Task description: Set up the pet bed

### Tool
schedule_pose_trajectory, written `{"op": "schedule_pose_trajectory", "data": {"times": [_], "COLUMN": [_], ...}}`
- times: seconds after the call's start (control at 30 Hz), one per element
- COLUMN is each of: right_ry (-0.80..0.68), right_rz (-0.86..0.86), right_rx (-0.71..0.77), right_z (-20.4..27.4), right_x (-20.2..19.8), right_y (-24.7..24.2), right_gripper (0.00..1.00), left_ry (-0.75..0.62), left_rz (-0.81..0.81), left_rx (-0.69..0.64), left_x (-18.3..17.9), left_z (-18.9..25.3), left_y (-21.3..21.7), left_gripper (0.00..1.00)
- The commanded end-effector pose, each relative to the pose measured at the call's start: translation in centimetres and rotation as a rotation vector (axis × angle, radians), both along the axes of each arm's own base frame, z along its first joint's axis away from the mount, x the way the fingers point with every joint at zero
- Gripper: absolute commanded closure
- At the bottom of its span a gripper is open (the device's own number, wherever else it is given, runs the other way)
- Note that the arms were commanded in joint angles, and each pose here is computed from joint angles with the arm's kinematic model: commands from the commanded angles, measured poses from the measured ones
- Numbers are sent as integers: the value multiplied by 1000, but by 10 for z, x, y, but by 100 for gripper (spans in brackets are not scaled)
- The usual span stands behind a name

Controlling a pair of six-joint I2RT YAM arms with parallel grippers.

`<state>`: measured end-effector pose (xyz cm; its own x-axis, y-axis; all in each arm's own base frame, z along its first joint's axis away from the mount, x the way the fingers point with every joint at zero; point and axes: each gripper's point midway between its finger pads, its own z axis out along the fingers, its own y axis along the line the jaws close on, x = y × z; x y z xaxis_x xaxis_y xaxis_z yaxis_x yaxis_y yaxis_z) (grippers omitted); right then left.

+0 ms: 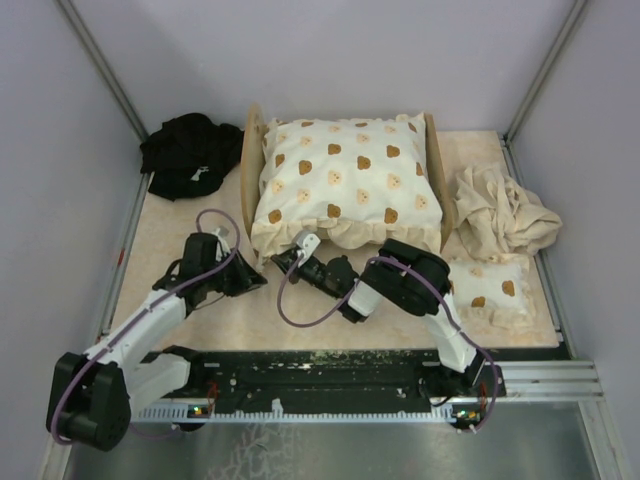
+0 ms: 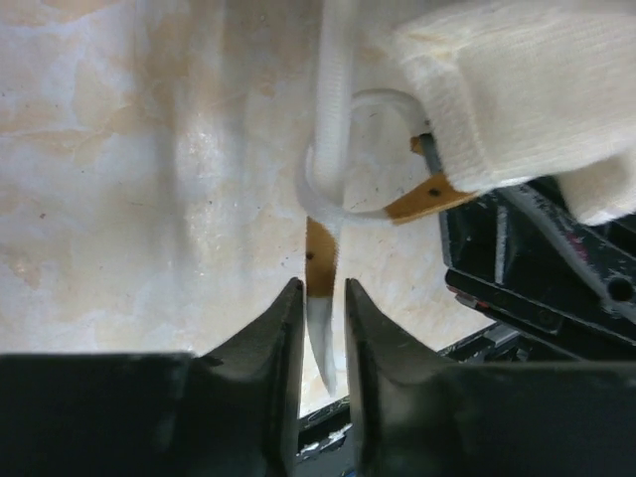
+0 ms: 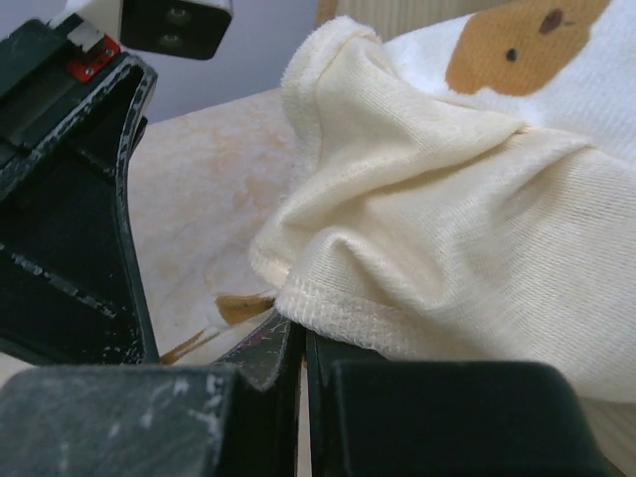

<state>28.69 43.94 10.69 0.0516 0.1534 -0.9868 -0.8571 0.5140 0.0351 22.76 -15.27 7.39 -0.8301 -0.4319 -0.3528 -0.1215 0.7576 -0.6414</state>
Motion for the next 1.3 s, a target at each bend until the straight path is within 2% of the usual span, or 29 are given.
{"op": "schedule_pose_trajectory", "data": {"times": [0.0,0.07,0.4,0.73,0.83,0.9,0.97,1.0,1.17,1.2,1.27], "right_ry": [-161,-186,-231,-332,-335,-336,-338,-342,-387,-400,-429], "right_rz": [59,71,83,122,119,120,120,121,155,156,168], "right_rx": [158,150,116,97,103,105,102,96,55,50,30], "right_z": [55,56,59,66,69,69,68,67,64,66,66], "right_x": [-5,-6,-5,-13,-13,-13,-12,-12,-15,-15,-17], "right_y": [4,6,7,8,9,9,9,10,16,16,18], "right_gripper": [100,100,100,100,100,100,100,100,100,100,100], "left_ry": [-63,-85,-286,-309,-312,-318,-342,-384,-421,-426,-413], "left_rz": [16,34,127,133,118,105,77,56,34,34,69], "left_rx": [-12,2,115,-55,-101,-119,-133,-139,-105,-81,-10], "left_x": [12,16,56,70,70,71,71,73,76,77,78], "left_z": [27,35,78,91,93,97,104,117,130,131,127], "left_y": [0,4,26,4,-4,-7,-11,-13,-11,-9,3], "left_gripper": [64,56,38,38,46,60,78,97,100,99,87]}}
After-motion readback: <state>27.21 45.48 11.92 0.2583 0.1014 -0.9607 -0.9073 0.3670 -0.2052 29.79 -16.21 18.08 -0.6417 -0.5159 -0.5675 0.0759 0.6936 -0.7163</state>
